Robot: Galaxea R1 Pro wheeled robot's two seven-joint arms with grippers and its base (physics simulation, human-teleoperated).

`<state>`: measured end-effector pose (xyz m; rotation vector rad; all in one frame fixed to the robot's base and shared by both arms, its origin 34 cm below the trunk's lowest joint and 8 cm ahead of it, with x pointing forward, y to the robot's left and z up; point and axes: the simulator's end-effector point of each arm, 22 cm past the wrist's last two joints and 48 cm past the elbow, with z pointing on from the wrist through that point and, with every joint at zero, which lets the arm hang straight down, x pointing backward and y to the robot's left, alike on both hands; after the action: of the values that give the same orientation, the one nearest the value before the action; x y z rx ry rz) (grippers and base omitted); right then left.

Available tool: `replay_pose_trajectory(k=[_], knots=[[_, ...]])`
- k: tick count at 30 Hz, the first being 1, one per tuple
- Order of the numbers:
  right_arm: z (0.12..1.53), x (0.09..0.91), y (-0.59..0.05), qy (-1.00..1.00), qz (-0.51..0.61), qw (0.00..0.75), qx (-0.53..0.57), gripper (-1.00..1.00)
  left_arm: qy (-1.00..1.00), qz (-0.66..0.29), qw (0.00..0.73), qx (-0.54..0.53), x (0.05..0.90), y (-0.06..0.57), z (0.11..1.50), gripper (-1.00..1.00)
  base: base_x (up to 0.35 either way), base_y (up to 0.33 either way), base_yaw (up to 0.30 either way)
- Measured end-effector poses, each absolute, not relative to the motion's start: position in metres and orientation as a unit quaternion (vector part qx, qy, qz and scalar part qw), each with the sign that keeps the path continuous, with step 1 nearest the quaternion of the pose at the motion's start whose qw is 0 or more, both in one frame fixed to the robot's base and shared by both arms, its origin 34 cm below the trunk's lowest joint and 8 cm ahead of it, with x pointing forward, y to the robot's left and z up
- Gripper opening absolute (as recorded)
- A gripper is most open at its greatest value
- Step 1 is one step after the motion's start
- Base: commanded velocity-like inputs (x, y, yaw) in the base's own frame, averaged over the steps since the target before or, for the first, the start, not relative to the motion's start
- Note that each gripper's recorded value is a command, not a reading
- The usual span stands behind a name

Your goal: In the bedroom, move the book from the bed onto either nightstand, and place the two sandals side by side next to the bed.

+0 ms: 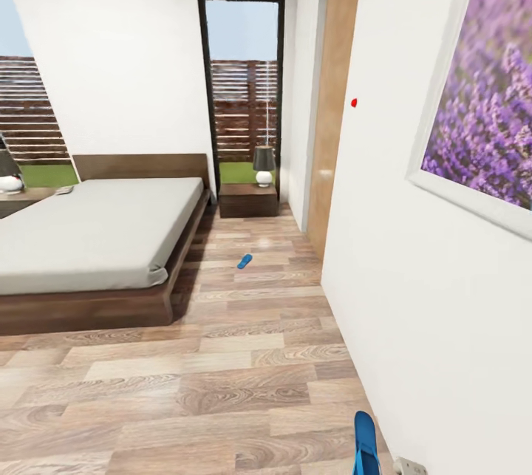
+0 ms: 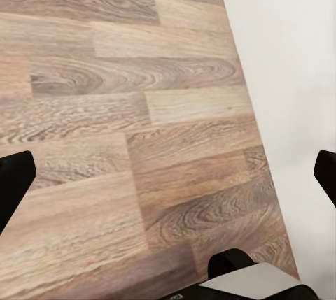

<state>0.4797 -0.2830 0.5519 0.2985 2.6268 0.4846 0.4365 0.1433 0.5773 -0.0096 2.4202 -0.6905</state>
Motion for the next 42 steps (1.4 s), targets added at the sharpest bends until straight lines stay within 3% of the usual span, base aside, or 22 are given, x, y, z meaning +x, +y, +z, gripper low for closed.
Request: replay_pose_trajectory(k=[33, 42], knots=[[0.5485, 0.4767, -0.2823, 0.954, 0.175, 0.220, 0.107, -1.00, 0.916, -0.261, 0.303, -0.005, 0.4340, 0.1433, 0.5747, 1.00, 0.000, 0.000, 0.019], [0.5479, 0.4757, -0.2820, 0.954, 0.175, 0.219, 0.107, -1.00, 0.917, -0.261, 0.302, -0.005, 0.4333, 0.1434, 0.5743, 1.00, 0.050, 0.000, 0.232]])
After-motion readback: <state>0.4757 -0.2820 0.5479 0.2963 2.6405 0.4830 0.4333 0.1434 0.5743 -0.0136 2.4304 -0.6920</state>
